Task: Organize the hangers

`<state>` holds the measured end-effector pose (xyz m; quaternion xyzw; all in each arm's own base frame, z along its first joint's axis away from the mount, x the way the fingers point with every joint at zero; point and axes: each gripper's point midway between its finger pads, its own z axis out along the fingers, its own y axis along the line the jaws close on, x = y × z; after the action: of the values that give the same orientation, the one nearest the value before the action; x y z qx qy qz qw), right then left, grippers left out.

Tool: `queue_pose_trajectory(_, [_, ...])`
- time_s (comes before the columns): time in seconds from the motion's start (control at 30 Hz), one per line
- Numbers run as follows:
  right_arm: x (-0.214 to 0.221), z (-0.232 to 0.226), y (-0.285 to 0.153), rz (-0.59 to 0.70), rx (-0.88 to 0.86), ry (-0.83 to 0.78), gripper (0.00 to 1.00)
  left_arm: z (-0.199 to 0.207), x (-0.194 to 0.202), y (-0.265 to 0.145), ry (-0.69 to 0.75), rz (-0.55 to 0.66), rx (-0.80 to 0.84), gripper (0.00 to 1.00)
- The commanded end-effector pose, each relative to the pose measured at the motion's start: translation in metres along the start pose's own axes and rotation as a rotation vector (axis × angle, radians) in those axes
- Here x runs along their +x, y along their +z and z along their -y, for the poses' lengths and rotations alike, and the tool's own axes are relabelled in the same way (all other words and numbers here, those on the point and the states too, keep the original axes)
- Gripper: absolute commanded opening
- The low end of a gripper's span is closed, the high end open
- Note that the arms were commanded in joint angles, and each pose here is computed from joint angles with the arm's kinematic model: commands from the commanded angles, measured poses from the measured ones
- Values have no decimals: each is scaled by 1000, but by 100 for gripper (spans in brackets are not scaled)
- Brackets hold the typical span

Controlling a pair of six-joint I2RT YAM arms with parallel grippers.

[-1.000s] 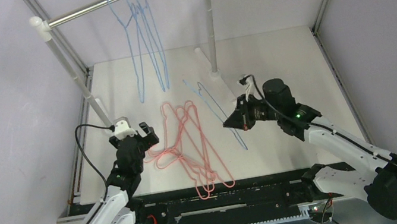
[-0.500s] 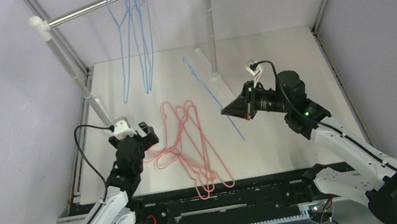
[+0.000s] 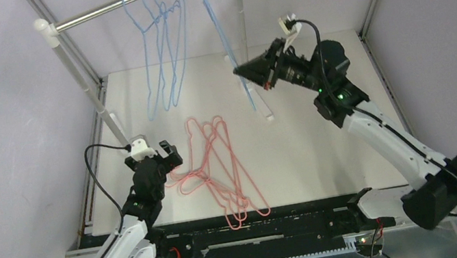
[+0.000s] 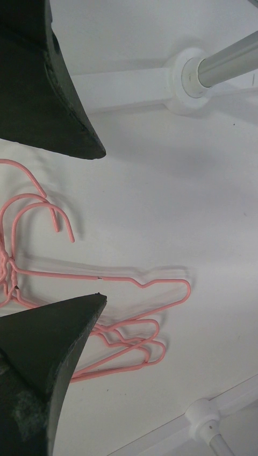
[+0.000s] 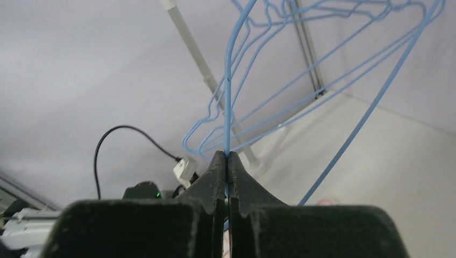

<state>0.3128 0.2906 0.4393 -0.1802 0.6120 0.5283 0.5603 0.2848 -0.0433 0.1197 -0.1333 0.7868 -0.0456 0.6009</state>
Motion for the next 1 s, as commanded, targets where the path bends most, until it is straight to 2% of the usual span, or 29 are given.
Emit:
queue_pose_trajectory(0.0, [-32, 0, 30, 106, -38, -78, 0, 5, -6, 1, -25, 33, 23, 100])
queue_pose_trajectory(0.4, [-19, 50, 99, 82, -40, -22, 0, 7, -6, 1, -28, 31, 31, 99])
queue_pose_trajectory(0.57, [-8, 50, 121, 52, -62, -10, 0, 8, -6, 2, -28, 31, 34, 99])
queue_pose_trajectory(0.97, [59, 35, 163, -106, -118, 61, 0, 10, -5, 3, -31, 26, 42, 99])
